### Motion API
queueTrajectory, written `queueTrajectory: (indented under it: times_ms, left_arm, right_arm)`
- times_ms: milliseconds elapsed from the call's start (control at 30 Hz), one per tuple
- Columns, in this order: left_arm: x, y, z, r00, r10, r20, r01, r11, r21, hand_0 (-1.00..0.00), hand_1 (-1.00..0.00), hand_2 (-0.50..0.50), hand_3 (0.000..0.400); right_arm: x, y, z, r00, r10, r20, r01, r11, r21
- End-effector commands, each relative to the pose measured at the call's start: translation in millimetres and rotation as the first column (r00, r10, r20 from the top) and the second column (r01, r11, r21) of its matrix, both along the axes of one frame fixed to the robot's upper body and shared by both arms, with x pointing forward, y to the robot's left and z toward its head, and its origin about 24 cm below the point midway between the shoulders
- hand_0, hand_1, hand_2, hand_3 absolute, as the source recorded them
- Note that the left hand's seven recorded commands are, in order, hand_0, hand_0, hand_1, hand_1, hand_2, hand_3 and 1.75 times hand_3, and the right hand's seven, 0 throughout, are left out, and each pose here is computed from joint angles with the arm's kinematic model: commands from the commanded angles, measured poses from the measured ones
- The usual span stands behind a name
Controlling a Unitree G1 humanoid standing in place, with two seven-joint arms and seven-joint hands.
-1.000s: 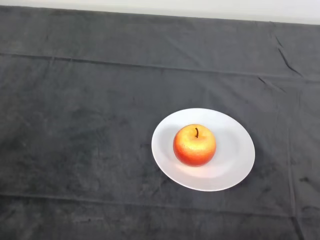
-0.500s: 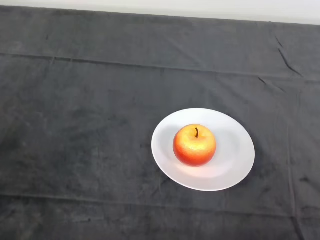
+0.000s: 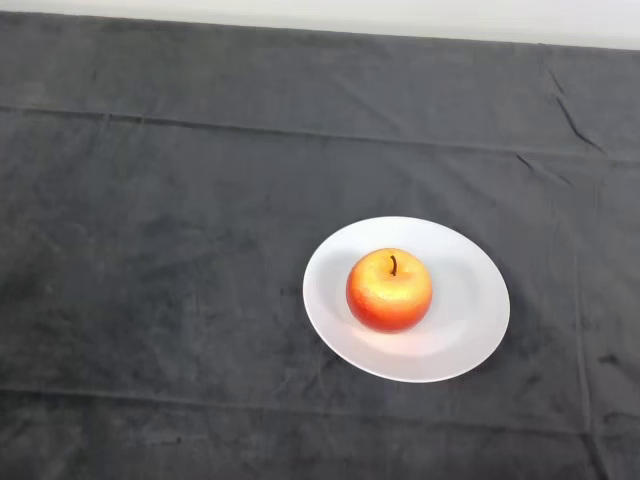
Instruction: Move the apple to the plate
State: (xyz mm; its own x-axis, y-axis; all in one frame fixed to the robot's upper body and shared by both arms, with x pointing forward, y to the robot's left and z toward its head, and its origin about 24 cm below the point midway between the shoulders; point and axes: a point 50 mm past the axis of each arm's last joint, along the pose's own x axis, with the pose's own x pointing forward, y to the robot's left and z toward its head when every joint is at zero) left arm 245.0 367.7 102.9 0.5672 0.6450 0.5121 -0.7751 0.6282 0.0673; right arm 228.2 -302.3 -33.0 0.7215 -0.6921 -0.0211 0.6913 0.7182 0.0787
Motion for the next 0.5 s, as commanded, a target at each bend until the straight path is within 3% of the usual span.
queueTrajectory:
  times_ms: [33, 500]
  left_arm:
    - [5.4, 2.9, 9.6, 0.999, 0.010, 0.043, -0.010, 1.000, 0.007, 0.00, 0.00, 0.00, 0.000]
    - [6.4, 2.1, 8.7, 0.999, 0.005, 0.040, -0.006, 1.000, 0.008, 0.00, 0.00, 0.00, 0.000]
  right_arm:
    - [-47.1, 32.5, -55.7, 0.9661, 0.0148, -0.258, 0.0375, 0.9798, 0.197]
    - [-47.1, 32.5, -55.7, 0.9661, 0.0148, -0.258, 0.0375, 0.9798, 0.197]
